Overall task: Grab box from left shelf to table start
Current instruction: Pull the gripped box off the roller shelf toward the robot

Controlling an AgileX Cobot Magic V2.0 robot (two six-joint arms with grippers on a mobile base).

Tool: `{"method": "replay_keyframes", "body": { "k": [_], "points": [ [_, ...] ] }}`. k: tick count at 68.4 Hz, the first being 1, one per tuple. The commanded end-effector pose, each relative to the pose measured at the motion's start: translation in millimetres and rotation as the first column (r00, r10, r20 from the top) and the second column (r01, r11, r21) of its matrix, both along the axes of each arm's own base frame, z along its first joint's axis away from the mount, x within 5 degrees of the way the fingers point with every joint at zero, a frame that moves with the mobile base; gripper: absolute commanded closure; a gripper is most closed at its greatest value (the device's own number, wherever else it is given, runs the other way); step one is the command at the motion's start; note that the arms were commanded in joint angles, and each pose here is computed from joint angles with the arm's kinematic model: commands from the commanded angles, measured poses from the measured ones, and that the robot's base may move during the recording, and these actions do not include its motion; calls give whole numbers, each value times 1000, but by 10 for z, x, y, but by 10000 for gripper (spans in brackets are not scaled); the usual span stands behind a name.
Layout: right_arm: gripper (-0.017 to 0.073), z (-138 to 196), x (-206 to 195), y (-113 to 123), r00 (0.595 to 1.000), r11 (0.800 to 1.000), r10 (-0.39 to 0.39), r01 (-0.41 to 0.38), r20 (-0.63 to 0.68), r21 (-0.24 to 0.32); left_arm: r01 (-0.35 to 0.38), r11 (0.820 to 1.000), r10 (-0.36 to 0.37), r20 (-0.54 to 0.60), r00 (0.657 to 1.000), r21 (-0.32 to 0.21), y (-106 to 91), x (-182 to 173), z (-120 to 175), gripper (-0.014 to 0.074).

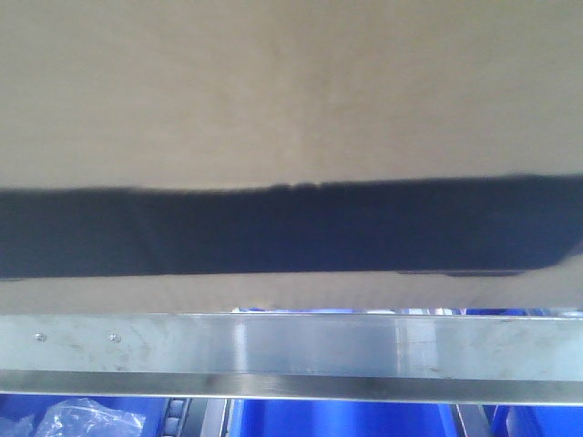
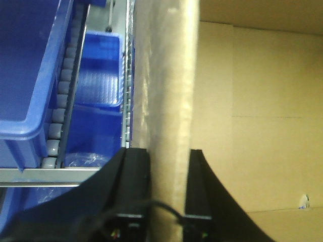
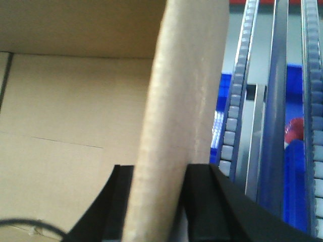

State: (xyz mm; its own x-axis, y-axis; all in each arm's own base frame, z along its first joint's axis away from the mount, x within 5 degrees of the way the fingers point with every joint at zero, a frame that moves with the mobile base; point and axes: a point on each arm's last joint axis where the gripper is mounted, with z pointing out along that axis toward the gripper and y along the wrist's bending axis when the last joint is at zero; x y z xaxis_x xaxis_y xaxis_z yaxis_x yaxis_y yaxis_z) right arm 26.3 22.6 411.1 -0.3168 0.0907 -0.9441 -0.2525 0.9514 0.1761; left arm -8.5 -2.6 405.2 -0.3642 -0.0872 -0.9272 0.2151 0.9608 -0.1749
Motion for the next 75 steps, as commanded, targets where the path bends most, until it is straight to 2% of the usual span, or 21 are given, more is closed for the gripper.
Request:
{"method": "replay_keyframes", "body": {
  "k": [1,14,41,60,75],
  "points": [
    [501,165,-166,-19,987,999,-19,14,157,35,66,989,-41,184,982,-130,-24,-162,208,689],
    [501,154,-402,-27,975,999,-12,3,220,43,74,987,-38,242,970,-140,20,-344,186,690],
    [501,154,-423,-28,974,999,-12,2,228,45,77,987,-40,243,969,-143,17,-345,188,693],
    [501,151,-423,-28,974,999,-11,2,225,44,73,988,-42,214,976,-138,4,-289,120,693],
    [501,151,-423,-28,974,999,-11,2,225,44,64,990,-45,149,988,-127,-26,-165,-39,693]
  ]
}}
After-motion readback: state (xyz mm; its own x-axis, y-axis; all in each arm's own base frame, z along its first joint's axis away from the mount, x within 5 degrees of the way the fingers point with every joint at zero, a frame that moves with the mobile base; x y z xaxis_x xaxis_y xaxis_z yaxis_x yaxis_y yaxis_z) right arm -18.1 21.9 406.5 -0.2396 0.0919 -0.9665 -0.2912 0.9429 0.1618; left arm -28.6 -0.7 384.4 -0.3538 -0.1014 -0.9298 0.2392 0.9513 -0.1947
